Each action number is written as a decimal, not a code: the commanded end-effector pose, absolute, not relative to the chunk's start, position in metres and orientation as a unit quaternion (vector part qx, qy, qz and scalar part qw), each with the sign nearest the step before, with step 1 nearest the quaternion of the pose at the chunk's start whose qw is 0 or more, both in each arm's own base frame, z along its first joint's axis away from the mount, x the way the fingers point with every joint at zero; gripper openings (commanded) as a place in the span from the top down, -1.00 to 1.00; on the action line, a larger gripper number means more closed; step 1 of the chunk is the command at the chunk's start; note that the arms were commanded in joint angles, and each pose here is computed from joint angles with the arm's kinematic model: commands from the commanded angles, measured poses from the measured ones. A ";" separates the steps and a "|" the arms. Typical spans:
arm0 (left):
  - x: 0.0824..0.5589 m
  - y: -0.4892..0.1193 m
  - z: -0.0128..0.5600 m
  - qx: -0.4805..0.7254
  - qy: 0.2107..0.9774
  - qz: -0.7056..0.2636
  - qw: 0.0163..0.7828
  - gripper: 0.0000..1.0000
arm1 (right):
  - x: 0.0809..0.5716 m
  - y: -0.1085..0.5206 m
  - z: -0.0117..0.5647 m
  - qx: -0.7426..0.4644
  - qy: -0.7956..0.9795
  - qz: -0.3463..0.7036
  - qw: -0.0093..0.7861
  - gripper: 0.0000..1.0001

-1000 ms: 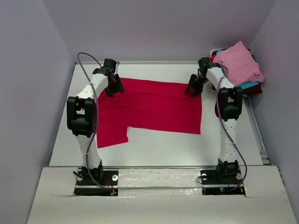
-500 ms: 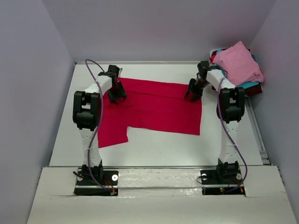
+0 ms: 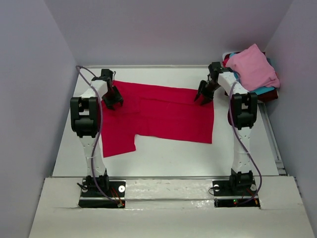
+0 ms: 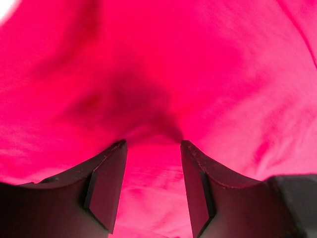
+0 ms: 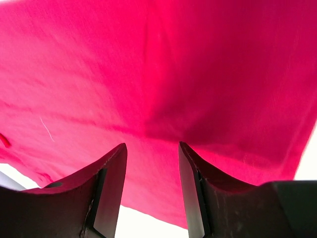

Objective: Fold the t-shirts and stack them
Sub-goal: Fold the tshirt

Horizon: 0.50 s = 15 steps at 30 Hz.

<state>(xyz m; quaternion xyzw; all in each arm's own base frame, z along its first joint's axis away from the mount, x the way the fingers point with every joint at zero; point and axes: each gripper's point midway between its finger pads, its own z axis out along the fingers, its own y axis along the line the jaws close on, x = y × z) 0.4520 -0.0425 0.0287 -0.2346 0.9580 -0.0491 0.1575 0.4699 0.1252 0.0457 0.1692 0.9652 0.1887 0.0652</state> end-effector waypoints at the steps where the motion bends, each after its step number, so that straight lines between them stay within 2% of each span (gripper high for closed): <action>1: 0.450 -0.021 0.023 -0.264 0.952 -0.043 0.148 -0.20 | 0.481 0.132 0.048 0.169 0.963 0.200 0.063 -0.04; 15: 0.465 -0.023 0.004 -0.275 0.952 -0.067 0.121 -0.18 | 0.500 0.129 0.016 0.198 0.957 0.209 0.039 -0.06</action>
